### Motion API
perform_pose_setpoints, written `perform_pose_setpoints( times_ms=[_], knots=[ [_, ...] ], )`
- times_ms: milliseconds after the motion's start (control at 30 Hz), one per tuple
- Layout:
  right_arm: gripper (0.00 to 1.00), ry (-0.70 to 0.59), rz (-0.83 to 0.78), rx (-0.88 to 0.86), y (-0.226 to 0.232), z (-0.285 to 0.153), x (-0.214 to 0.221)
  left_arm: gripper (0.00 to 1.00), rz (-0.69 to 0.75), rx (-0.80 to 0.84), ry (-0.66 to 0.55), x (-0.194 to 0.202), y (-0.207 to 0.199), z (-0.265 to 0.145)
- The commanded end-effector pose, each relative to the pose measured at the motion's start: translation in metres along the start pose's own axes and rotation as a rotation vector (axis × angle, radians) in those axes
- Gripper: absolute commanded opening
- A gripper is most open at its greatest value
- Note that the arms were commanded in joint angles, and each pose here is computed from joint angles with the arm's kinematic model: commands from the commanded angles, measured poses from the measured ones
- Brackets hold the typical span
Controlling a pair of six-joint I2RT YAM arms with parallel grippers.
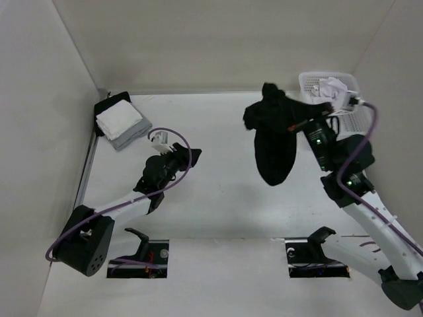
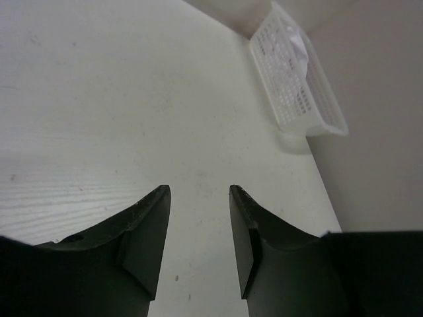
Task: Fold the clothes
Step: Move the tank top to the center of the board
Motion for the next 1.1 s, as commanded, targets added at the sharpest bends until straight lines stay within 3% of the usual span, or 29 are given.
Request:
perform_pose_setpoints(
  times_ms=[0,67,133,200,267,367,500,567,633,700,800,1067],
  knots=[
    [0.06,0.25,0.114,0.109,-0.034,0.001,0.109,0.39,-0.038,-0.024,-0.055,-0.014,0.006,-0.009],
    [0.09,0.354,0.162,0.153,-0.047,-0.001,0.157,0.39,-0.046,-0.05,-0.063,-0.016,0.011,-0.011],
    [0.27,0.453,0.159,0.19,-0.063,0.001,0.2,0.39,-0.052,-0.074,-0.061,-0.018,0.016,-0.012],
    [0.43,0.515,0.124,0.195,-0.07,0.001,0.218,0.39,-0.068,-0.105,-0.053,-0.017,0.022,-0.013],
    [0.49,0.522,0.088,0.235,-0.078,-0.005,0.22,0.39,-0.065,-0.131,-0.046,-0.014,0.026,-0.017],
    [0.47,0.529,0.014,0.272,-0.085,-0.019,0.219,0.39,-0.053,-0.165,-0.044,-0.01,0.033,-0.022],
    [0.14,0.711,-0.066,0.308,-0.085,-0.056,0.243,0.35,-0.017,-0.229,-0.035,-0.003,0.041,-0.025],
    [0.12,0.796,-0.09,0.33,-0.084,-0.072,0.255,0.31,-0.007,-0.26,-0.025,0.001,0.042,-0.022],
    [0.19,0.893,-0.135,0.353,-0.081,-0.092,0.27,0.3,0.007,-0.279,0.003,0.006,0.041,-0.018],
    [0.34,0.946,-0.158,0.361,-0.076,-0.107,0.282,0.33,0.033,-0.298,0.032,0.013,0.039,-0.013],
    [0.46,1.029,-0.182,0.326,-0.064,-0.123,0.299,0.36,0.064,-0.353,0.068,0.023,0.043,-0.002],
    [0.58,1.162,-0.193,0.265,-0.041,-0.14,0.332,0.46,0.093,-0.423,0.09,0.032,0.053,0.021]
  ],
)
Point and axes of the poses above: each gripper's point midway between its finger pads, its own z axis out along the fingers, its own y axis along the line the jaws close on, x = y × z, the point moved 9 cm from there along -z, back along the fingers, and after that the axes turned 13 degrees about -z, right-handed, at the moved point
